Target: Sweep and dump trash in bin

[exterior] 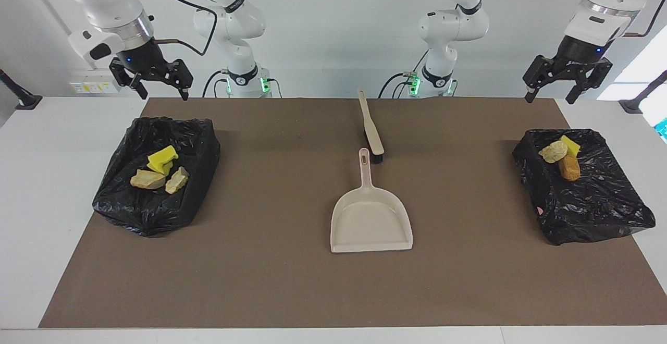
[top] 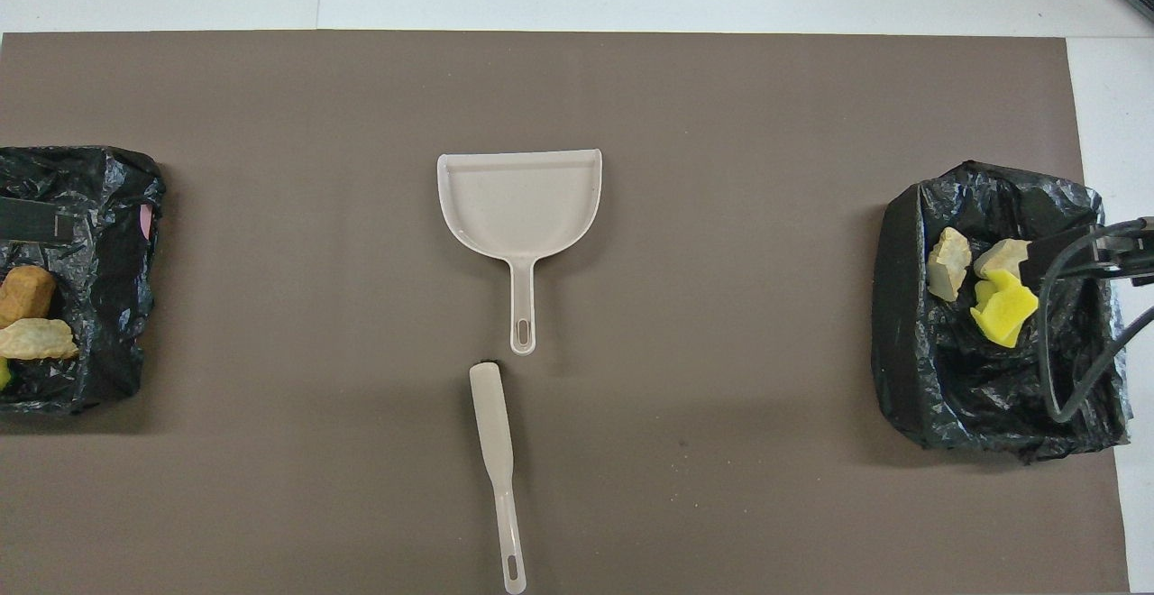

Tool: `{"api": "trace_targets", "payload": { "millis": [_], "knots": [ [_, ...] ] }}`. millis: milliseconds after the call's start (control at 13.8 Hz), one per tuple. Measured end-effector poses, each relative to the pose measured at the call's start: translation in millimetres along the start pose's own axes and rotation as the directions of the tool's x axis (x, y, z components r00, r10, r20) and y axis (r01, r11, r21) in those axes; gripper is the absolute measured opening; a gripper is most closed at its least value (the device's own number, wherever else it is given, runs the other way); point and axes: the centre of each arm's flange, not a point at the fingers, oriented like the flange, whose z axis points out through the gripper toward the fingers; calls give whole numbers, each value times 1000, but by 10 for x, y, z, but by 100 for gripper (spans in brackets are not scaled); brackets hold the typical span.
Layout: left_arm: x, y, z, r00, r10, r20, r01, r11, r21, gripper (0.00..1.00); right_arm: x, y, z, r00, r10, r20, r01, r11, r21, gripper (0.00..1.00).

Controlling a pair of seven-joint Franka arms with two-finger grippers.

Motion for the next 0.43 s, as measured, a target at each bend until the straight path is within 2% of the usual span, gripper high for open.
{"api": "trace_targets", "payload": {
  "millis": [434],
  "knots": [
    [-10,1,3,1000,0,4,0,1000,-1,100,0,0,0,1000,0,0,0,1000,0,100]
  ]
}}
